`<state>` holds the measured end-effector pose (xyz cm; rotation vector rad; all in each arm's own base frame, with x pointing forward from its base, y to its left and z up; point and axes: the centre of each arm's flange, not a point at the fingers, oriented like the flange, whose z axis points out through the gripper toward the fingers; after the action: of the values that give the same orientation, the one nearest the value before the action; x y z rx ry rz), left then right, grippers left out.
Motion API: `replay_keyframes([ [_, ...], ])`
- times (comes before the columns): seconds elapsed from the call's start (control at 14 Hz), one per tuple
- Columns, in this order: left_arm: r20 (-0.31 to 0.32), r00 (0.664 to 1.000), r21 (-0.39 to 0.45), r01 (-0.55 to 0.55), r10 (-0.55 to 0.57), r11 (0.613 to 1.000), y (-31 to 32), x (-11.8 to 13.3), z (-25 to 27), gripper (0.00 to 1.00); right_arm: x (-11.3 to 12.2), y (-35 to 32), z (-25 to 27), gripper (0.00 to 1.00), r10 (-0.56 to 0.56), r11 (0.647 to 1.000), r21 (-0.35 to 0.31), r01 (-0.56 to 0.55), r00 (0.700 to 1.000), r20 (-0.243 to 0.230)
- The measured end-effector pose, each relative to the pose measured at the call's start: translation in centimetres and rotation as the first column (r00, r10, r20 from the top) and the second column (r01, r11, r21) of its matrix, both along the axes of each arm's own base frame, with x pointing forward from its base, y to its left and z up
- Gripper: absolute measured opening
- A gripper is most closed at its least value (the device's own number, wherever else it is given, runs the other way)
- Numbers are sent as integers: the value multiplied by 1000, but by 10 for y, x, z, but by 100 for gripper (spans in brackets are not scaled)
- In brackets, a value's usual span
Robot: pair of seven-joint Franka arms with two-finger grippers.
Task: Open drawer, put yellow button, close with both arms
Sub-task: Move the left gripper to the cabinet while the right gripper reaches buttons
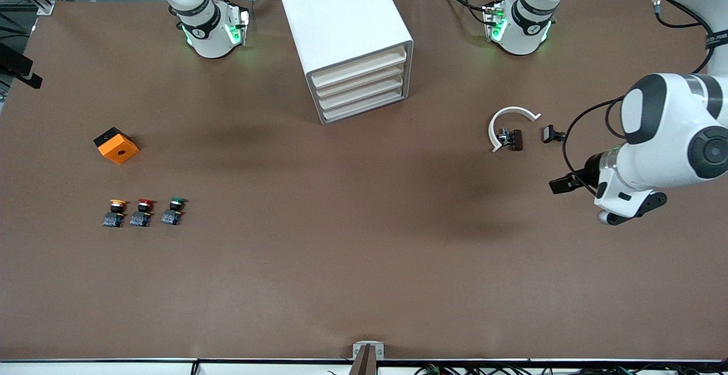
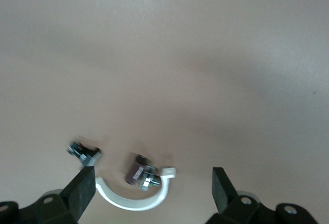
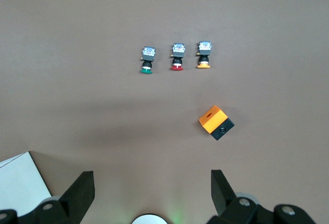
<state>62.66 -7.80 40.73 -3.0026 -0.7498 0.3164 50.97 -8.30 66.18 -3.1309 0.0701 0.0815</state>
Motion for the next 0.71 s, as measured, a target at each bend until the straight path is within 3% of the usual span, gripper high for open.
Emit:
replay_keyframes([
  [0.21, -6, 979, 17, -205, 206, 979, -42, -4, 10, 100, 15, -7, -22, 100, -10, 1000, 1, 10, 999, -32],
  [0.36, -54, 939, 42, -337, 339, 941, -63, -8, 14, 100, 30, -10, -48, 100, -15, 1000, 2, 15, 997, -69],
  [0.57, -150, 820, 106, -542, 553, 833, -82, -5, 15, 100, 59, -27, -101, 100, -34, 999, 0, 34, 992, -126],
  [0.71, -209, 751, 125, -615, 627, 778, -93, -1, 4, 100, 71, -37, -114, 100, -41, 999, -7, 41, 994, -103],
])
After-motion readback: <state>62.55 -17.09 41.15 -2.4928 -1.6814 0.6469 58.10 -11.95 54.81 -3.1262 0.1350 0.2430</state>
